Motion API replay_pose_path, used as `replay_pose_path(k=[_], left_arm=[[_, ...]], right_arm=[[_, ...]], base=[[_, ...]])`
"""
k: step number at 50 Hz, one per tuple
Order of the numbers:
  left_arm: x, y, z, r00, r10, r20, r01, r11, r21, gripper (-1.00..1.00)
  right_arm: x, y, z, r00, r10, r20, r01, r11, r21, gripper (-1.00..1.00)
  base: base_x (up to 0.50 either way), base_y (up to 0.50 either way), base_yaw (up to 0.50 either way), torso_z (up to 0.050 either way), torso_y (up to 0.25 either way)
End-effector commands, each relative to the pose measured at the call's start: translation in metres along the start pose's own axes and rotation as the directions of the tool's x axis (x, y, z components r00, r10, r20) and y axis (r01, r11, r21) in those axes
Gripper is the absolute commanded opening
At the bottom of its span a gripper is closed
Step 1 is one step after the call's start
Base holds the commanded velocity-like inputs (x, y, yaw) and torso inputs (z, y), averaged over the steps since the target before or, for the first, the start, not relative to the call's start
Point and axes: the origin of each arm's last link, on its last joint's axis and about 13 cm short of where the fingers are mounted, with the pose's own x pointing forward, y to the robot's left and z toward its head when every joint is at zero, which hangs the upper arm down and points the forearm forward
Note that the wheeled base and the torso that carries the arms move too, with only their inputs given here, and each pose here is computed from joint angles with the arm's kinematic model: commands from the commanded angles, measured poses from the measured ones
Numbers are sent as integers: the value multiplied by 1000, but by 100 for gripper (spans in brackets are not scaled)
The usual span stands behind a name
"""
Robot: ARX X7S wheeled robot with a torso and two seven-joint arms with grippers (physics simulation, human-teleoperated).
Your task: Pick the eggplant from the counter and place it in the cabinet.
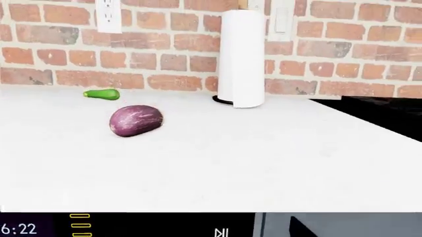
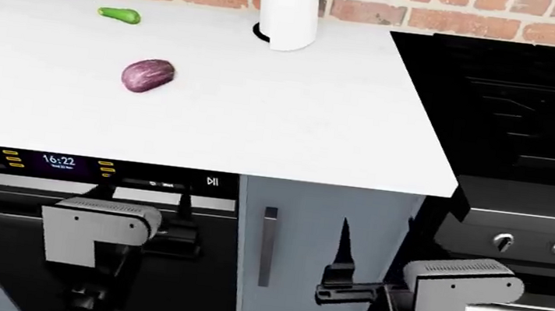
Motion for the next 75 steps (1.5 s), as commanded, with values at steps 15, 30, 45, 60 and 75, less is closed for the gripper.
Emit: replay_pose_path(k=[15, 30, 45, 60, 75], left_arm=[[4, 14, 90, 994, -109, 6, 109, 994, 6, 100], [3, 18, 105, 993, -121, 15, 121, 993, -13, 100], [3, 23, 101, 996, -82, 31, 82, 996, -23, 100], [11, 28, 102, 997, -59, 44, 60, 998, -13, 100], [8, 26, 104, 997, -71, 36, 70, 997, 10, 100]], right_arm=[[-5, -19, 76, 996, 82, 20, -82, 997, -8, 100], [-2, -29, 74, 998, 62, -14, -63, 998, -21, 100], [-3, -31, 86, 998, 56, 18, -55, 997, -48, 100], [7, -22, 87, 997, 71, 35, -68, 995, -75, 100], [3, -23, 86, 996, 83, 26, -80, 992, -94, 100]], base=[[0, 0, 0, 50, 0], [0, 0, 0, 50, 0], [0, 141, 0, 49, 0], [1, 350, 0, 0, 0], [11, 402, 0, 0, 0]])
